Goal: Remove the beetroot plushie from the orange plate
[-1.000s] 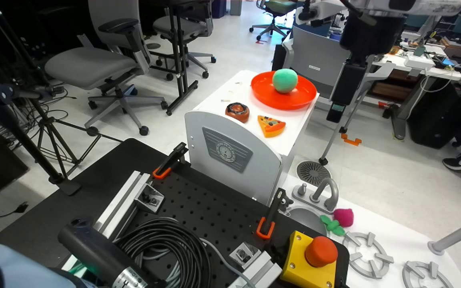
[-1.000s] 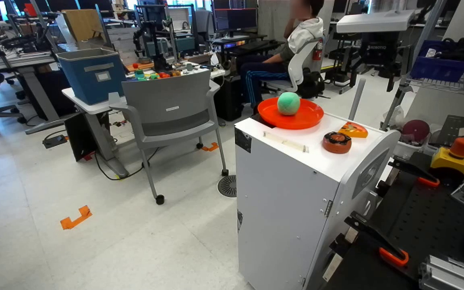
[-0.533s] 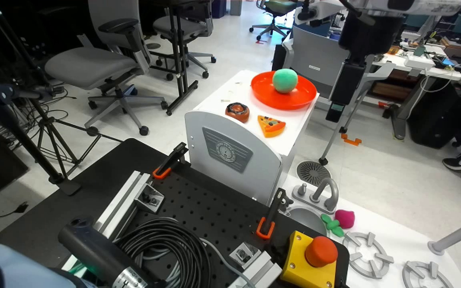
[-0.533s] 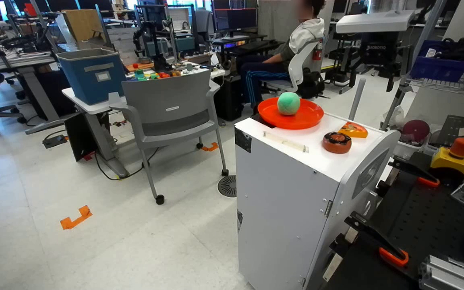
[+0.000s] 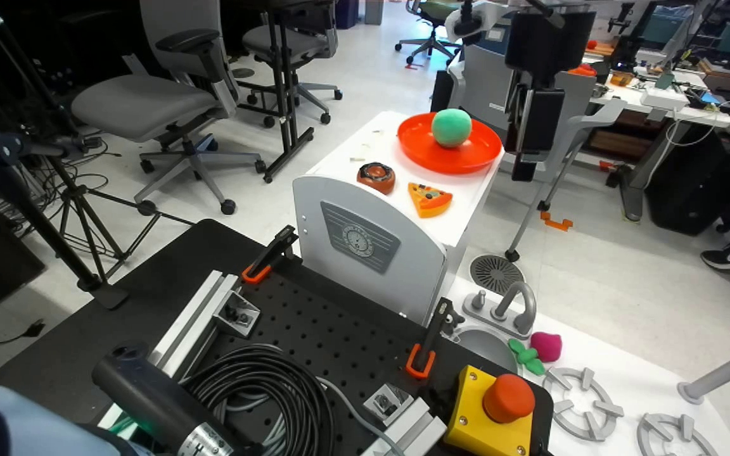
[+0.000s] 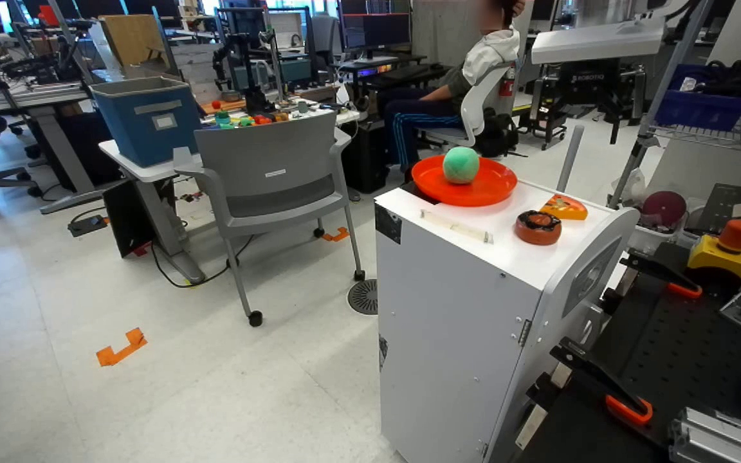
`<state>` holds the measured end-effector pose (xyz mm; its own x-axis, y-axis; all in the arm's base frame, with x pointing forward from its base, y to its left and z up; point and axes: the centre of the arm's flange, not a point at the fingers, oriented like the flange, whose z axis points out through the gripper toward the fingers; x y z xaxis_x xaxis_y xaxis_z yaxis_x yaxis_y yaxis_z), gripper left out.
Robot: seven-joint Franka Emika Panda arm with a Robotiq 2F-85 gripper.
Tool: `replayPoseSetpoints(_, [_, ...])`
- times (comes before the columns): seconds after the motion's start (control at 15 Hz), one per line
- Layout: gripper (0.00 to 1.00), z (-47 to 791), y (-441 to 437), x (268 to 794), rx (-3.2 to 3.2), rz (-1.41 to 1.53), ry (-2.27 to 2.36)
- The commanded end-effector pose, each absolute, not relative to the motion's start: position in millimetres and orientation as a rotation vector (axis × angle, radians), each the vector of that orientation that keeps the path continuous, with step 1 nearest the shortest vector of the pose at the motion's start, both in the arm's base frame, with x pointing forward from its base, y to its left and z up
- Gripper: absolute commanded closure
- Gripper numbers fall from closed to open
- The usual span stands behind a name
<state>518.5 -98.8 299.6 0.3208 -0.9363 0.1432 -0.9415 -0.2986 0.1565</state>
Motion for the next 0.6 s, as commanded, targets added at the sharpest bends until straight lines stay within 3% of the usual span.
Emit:
replayPoseSetpoints(0.0, [0.0, 308.6, -81.5, 516.6, 2.483, 0.135, -1.468])
replayPoseSetpoints(0.53, [0.0, 308.5, -51.9, 521.7, 2.648, 0.225, -0.913])
